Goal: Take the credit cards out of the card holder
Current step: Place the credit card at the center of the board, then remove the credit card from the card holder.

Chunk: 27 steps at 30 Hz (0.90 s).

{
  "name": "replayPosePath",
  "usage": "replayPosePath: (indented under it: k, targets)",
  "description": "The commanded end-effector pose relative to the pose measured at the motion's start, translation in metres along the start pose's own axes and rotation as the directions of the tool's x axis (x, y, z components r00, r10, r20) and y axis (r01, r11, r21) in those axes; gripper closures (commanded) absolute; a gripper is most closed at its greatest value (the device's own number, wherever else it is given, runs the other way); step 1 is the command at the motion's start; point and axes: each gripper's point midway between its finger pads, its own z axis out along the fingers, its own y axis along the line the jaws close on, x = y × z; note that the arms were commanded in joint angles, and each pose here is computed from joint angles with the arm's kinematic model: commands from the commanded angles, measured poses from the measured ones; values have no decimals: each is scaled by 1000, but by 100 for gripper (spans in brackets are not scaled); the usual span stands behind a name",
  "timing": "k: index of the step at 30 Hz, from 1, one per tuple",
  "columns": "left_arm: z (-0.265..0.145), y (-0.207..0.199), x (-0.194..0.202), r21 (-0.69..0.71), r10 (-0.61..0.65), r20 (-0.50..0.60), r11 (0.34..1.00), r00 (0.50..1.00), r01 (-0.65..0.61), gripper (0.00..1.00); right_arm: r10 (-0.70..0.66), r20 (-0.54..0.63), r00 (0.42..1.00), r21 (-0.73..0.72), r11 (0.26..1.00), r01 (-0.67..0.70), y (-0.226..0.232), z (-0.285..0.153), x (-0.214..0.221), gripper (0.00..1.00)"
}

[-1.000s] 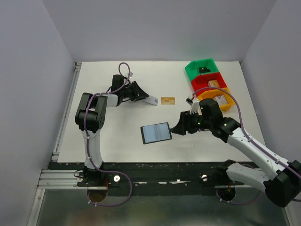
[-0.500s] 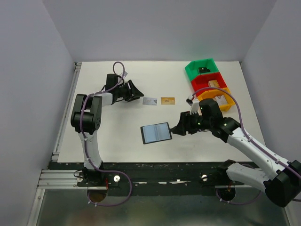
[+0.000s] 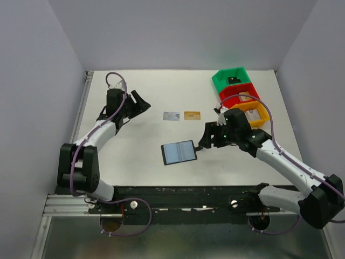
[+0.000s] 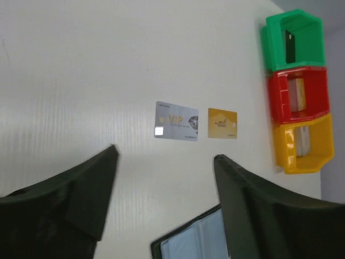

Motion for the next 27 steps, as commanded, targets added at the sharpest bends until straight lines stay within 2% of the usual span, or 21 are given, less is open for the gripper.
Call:
replayPosePath:
  k: [1,3,5,7,10,13,19,25,27]
  targets:
    - [-48,15,-1,-150,-116,190,978,975,145,1,10,-21,1000,72,997,-8,-12,15,-5,24]
    - [-67,2,9,-43,-182,222,980,958,196,1,5,-32,999,89,996,-2,-18,23,-3,24]
    - [-81,-23,23,168,-181,227,975,957,145,1,2,-68,998,98,995,5,-22,32,3,25]
    - [-90,-42,37,257,-162,192,960,968,110,1,18,-106,994,106,994,-6,-26,42,9,26]
    - [-91,-57,68,227,-32,97,974,995,10,1,40,-152,988,113,993,-23,-30,57,18,28]
    - [-98,-65,93,179,55,70,981,996,-67,1,57,-173,983,171,985,-27,-43,70,23,30]
    - [-106,-54,124,139,71,35,987,997,-75,1,69,-206,976,205,979,-26,-53,92,26,38]
    - [-107,-44,145,138,62,-6,989,998,-61,2,92,-236,967,222,974,-39,-59,107,33,57]
    - [-106,-43,150,139,66,-23,988,998,-62,2,98,-245,964,221,974,-43,-60,109,36,60]
